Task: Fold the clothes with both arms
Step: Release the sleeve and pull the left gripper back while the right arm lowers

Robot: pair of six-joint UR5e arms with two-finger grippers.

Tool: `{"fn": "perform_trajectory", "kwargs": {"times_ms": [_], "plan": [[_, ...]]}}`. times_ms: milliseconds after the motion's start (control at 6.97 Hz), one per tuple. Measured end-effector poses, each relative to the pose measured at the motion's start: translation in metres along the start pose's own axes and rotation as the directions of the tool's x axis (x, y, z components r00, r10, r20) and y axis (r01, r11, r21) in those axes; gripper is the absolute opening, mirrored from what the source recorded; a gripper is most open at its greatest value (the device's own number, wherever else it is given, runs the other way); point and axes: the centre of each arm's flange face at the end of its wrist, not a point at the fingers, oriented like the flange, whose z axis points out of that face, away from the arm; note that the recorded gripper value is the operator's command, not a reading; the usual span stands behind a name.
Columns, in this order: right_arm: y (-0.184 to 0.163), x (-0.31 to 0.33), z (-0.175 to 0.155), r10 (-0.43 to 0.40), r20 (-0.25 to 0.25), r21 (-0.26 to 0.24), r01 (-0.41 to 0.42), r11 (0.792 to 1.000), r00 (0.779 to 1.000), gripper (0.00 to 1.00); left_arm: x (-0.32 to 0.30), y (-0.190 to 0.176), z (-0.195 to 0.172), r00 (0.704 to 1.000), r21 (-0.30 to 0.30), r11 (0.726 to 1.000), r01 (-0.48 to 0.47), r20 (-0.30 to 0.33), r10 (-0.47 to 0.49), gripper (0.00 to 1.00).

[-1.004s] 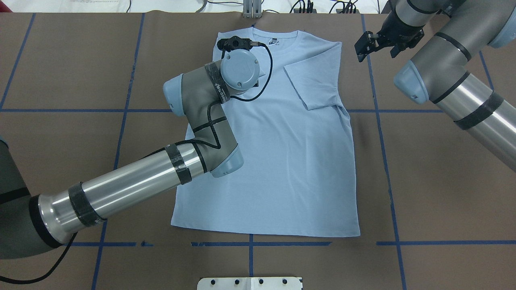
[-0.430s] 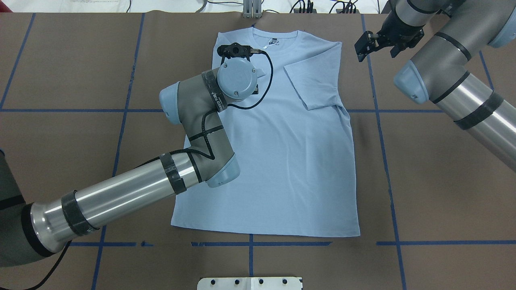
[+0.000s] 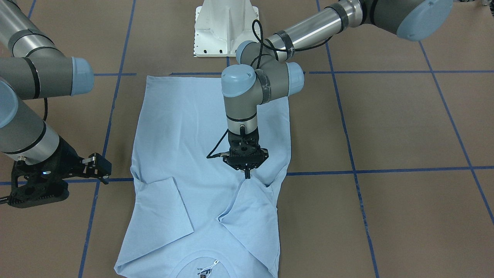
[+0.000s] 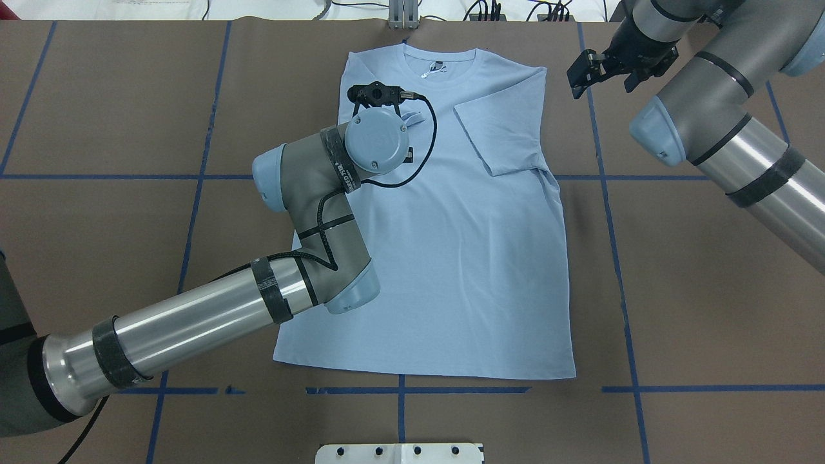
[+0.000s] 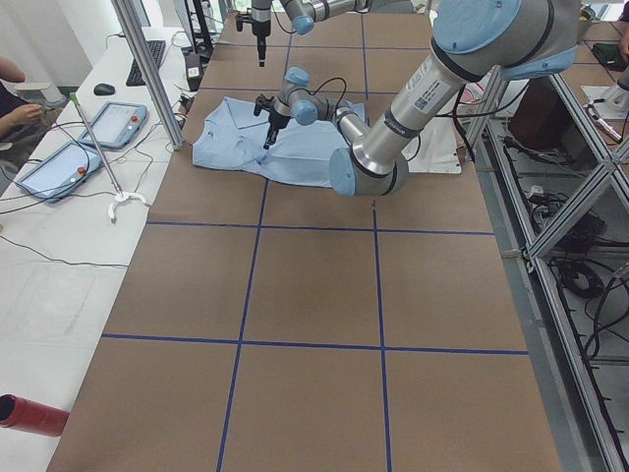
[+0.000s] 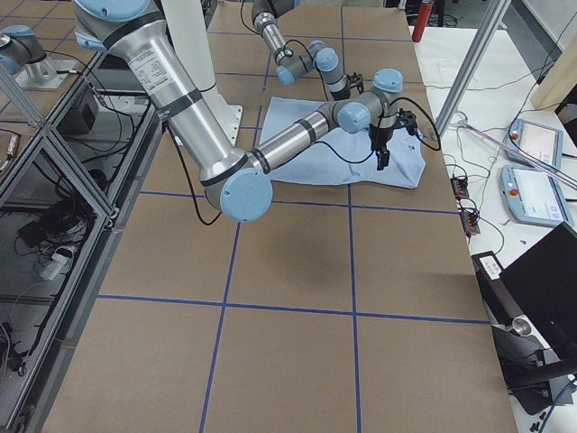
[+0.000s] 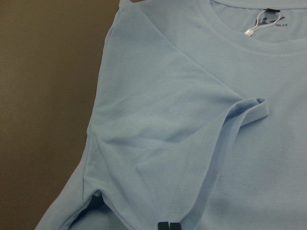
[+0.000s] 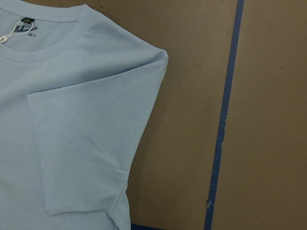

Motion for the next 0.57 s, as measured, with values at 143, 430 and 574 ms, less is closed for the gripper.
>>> {"fn": "perform_trajectory", "kwargs": {"times_ms": [143, 430, 574], "plan": [[0.000, 0.000, 0.000, 0.000, 0.000, -0.001, 0.000, 1.000, 1.000, 1.00, -0.002, 0.001, 0.000, 1.000, 0.000, 1.000, -0.009, -0.001, 0.009, 0.00], [0.000, -0.001, 0.000, 0.001, 0.001, -0.001, -0.001, 1.000, 1.000, 1.00, -0.017, 0.008, -0.004, 0.999, 0.005, 0.999, -0.048, -0.013, 0.048, 1.00], [0.000, -0.001, 0.000, 0.000, 0.001, -0.002, 0.000, 1.000, 1.000, 1.00, -0.023, 0.009, -0.010, 0.997, 0.010, 0.997, -0.080, -0.022, 0.080, 1.00]]}}
